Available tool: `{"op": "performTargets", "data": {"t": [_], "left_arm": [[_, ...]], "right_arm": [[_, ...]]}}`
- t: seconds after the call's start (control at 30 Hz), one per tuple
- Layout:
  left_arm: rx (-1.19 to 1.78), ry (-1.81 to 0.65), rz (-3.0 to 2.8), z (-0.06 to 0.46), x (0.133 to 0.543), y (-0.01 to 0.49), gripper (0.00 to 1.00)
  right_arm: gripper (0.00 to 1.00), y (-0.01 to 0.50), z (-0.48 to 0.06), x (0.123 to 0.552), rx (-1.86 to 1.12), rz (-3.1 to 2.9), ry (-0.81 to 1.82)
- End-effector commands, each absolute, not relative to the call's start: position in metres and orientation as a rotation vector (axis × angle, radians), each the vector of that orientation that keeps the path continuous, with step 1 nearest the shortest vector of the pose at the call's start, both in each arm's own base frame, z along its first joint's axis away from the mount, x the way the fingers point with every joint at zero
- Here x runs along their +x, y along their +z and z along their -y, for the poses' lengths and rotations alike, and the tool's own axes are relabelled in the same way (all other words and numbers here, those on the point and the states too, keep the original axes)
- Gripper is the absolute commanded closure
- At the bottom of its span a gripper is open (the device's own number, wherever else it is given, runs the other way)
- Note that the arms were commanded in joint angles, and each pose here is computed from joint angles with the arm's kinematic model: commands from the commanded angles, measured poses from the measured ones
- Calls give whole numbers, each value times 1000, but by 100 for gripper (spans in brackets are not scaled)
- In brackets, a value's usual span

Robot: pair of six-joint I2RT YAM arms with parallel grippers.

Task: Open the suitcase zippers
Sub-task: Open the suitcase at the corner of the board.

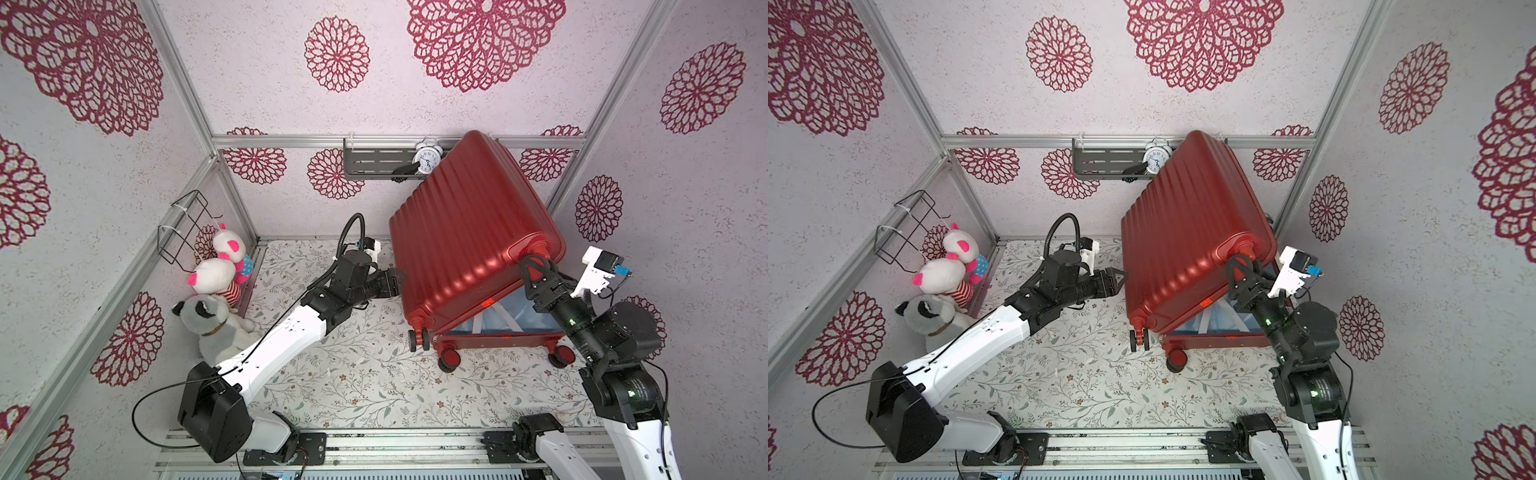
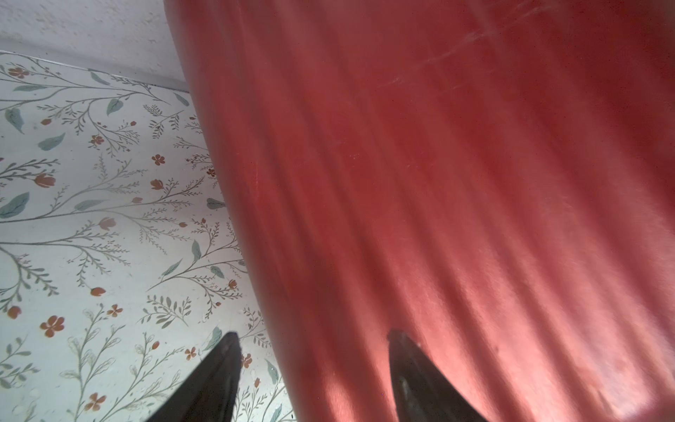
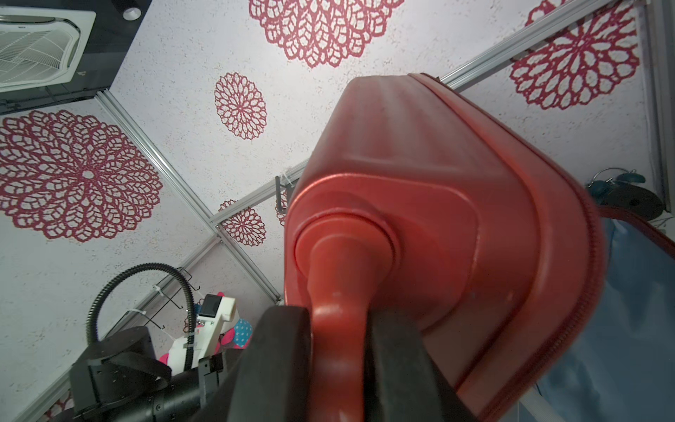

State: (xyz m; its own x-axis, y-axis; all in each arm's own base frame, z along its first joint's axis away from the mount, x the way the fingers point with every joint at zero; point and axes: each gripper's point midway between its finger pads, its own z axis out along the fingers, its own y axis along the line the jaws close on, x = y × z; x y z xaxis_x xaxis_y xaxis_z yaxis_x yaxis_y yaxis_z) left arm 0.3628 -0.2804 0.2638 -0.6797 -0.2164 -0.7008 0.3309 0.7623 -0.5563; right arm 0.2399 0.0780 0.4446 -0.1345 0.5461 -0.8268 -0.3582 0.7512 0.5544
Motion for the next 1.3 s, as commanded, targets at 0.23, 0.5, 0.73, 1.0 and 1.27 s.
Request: {"op": "performTargets", "data": {"t": [0.23, 0.5, 0.73, 1.0, 1.27], "left_arm": [[81, -869, -2166, 279, 391, 250, 34], [62, -849, -2161, 265, 402, 255, 34], [19, -842, -2153, 246, 407, 259, 33], [-98, -842, -2070, 191, 390, 286, 33], [-209, -819, -1960, 134, 359, 320, 34]], "right_arm": [[100, 553, -124, 192, -165, -1195, 1078], [100, 575, -147, 185, -220, -1139, 1184], [100, 568, -189, 187, -298, -1176, 1222], [100, 543, -240, 185, -383, -1242, 1188], [100, 503, -285, 171, -480, -1318, 1117]]}}
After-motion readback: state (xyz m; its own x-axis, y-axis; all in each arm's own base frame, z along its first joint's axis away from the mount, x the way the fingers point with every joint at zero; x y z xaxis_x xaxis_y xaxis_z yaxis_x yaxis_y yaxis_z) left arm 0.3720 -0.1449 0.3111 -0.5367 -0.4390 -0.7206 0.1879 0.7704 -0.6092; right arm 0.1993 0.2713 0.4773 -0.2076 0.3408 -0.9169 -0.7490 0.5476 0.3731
